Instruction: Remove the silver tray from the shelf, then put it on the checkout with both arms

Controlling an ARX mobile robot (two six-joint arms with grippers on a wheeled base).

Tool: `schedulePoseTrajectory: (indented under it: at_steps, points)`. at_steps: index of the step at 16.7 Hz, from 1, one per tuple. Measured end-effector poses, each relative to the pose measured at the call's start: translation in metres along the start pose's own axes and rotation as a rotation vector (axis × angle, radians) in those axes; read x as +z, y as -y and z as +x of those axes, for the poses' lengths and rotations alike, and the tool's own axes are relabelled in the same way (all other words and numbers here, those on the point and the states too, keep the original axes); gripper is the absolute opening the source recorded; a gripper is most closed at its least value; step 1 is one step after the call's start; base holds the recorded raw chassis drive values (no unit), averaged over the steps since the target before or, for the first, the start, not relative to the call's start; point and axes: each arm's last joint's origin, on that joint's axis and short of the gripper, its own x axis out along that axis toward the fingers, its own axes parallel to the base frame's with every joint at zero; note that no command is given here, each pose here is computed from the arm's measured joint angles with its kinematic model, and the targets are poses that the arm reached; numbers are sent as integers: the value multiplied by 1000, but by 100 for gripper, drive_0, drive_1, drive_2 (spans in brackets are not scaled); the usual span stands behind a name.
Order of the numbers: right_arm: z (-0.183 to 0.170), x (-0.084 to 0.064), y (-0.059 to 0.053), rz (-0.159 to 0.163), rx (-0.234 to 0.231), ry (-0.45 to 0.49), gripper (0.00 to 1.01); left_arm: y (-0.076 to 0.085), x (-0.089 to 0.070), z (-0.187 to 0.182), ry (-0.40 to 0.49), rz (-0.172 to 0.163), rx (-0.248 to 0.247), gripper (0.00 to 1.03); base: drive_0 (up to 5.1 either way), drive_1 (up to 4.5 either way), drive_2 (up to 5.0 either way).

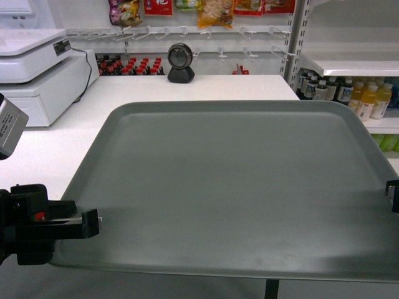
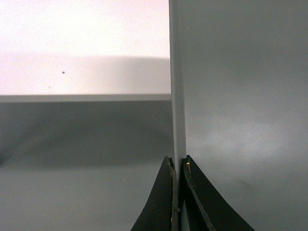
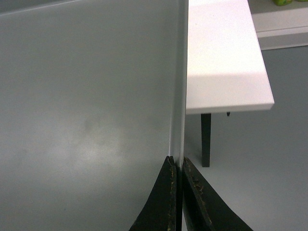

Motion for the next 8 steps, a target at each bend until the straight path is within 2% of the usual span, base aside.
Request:
schedulePoseTrajectory:
  at_steps: [8]
  points:
    - [0,0,0,0,0,0,2,0,0,0,0,0,-1,3,5,421,-410]
